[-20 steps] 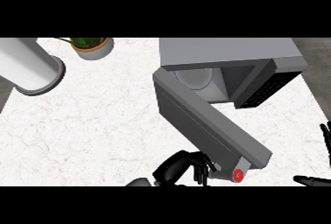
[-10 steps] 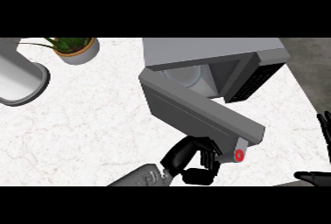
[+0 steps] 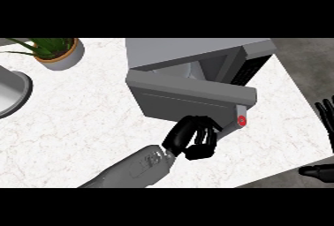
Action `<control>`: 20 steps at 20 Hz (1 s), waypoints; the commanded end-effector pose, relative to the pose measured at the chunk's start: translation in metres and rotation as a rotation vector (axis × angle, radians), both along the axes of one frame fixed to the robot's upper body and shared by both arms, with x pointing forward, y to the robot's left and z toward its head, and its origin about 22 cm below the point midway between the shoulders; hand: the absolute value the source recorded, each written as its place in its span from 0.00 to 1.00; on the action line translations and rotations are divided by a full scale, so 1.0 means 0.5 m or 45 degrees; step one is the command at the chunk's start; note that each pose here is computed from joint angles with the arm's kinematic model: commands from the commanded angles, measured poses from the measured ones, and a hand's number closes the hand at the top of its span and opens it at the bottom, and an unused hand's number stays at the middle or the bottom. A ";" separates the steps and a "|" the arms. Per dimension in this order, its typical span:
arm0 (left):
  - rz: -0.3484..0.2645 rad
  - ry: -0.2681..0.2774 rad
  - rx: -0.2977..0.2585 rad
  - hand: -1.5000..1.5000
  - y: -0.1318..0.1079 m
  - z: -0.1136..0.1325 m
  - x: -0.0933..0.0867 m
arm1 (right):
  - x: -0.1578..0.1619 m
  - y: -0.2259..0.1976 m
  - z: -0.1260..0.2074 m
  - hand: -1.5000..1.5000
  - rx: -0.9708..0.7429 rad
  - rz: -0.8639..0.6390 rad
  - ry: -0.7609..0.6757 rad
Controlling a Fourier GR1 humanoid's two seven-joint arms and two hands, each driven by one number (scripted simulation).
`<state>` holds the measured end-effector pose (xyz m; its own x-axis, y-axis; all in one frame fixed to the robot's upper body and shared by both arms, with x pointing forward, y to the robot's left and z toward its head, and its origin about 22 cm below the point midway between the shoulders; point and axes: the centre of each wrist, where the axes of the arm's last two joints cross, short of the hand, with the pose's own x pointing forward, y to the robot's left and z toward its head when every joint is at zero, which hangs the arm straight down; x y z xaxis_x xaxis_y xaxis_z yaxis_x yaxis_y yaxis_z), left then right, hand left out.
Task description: Pick up the milk, place it into the microwave and close the microwave
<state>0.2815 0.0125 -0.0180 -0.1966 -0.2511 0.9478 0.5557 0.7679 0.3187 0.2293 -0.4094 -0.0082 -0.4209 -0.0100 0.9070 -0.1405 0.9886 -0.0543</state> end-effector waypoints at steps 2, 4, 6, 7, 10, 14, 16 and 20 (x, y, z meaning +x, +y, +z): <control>-0.004 -0.121 -0.131 1.00 -0.050 0.096 0.046 | 0.025 0.000 0.034 0.00 0.026 0.076 -0.092; 0.012 -0.138 -0.117 1.00 -0.053 0.104 0.056 | 0.039 0.008 0.045 0.00 0.026 0.114 -0.096; 0.042 -0.133 -0.112 1.00 -0.054 0.114 0.069 | 0.048 0.011 0.053 0.00 0.023 0.132 -0.110; 0.052 -0.142 -0.101 1.00 -0.054 0.115 0.074 | 0.049 0.018 0.052 0.00 0.054 0.155 -0.112; 0.083 -0.158 -0.099 1.00 -0.061 0.138 0.090 | 0.062 0.019 0.068 0.00 0.056 0.187 -0.114; 0.134 -0.165 -0.087 1.00 -0.059 0.147 0.110 | 0.075 0.024 0.089 0.00 0.049 0.244 -0.124; 0.154 -0.146 -0.095 1.00 -0.059 0.151 0.113 | 0.089 0.031 0.107 0.00 0.051 0.278 -0.146; 0.182 -0.146 -0.093 1.00 -0.062 0.163 0.123 | 0.106 0.051 0.122 0.00 0.064 0.369 -0.151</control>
<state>0.3398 0.0191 0.0168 -0.1338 -0.3189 0.9383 0.3462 0.8721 0.3457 0.2750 -0.3913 0.0469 -0.4877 -0.1241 0.8642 -0.3235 0.9451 -0.0469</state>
